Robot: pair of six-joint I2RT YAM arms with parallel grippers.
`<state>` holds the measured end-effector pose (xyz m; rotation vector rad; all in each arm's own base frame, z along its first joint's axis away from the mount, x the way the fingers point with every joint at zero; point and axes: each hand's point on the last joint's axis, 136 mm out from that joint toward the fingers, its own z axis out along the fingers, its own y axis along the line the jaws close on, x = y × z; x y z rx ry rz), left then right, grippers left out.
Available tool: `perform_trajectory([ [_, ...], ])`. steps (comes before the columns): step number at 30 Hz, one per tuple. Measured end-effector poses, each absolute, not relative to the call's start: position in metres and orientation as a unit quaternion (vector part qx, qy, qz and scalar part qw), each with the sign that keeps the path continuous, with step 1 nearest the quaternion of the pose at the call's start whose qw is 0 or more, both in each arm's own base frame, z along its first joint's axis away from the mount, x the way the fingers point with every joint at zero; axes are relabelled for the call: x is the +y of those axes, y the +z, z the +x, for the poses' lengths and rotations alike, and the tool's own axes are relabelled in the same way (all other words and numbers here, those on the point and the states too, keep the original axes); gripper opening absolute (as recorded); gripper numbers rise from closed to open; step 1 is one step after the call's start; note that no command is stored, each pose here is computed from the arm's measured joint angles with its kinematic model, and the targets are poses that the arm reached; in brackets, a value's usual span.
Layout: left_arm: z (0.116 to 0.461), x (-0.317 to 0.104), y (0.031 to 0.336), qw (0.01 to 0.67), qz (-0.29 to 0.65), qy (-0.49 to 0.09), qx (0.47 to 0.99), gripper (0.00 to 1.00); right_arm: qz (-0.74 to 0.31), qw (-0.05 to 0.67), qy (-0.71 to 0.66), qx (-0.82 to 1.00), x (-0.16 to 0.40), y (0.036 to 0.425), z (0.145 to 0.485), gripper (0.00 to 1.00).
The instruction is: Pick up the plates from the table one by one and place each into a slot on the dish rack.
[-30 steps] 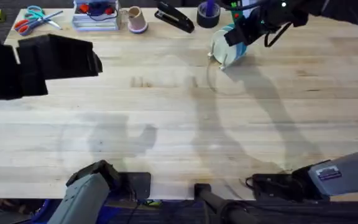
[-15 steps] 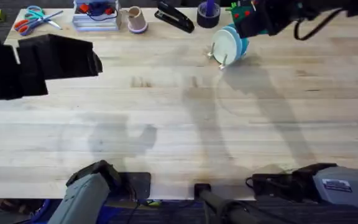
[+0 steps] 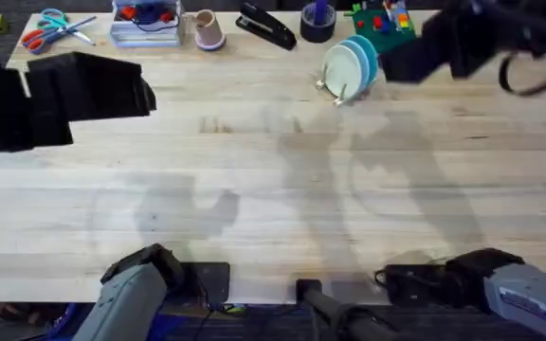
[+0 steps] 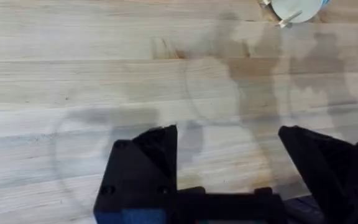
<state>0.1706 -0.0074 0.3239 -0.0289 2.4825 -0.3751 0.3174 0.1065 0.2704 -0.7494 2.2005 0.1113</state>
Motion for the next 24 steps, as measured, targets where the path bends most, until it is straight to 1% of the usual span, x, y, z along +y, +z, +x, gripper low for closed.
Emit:
perform_trajectory([
  [4, 0.171, -0.007, 0.324, 0.310, -0.011, -0.142, 0.940, 0.995, -0.296, 0.401, 0.043, 0.866, 0.100, 0.263, 0.291, 0.917],
  [7, 0.171, -0.007, 0.324, 0.310, -0.011, -0.142, 0.940, 0.995, -0.294, 0.417, 0.042, 0.859, 0.095, 0.264, 0.272, 0.982],
  [11, 0.171, -0.007, 0.324, 0.310, -0.011, -0.142, 0.940, 0.995, -0.293, 0.432, 0.041, 0.852, 0.088, 0.261, 0.245, 0.991],
  [14, 0.171, -0.007, 0.324, 0.310, -0.011, -0.142, 0.940, 0.995, -0.293, 0.439, 0.041, 0.848, 0.084, 0.255, 0.232, 0.991],
  [19, 0.171, -0.007, 0.324, 0.310, -0.011, -0.142, 0.940, 0.995, -0.293, 0.436, 0.041, 0.850, 0.081, 0.240, 0.221, 0.992],
  [24, 0.171, -0.007, 0.324, 0.310, -0.011, -0.142, 0.940, 0.995, -0.287, 0.417, 0.046, 0.861, 0.080, 0.229, 0.215, 0.992],
])
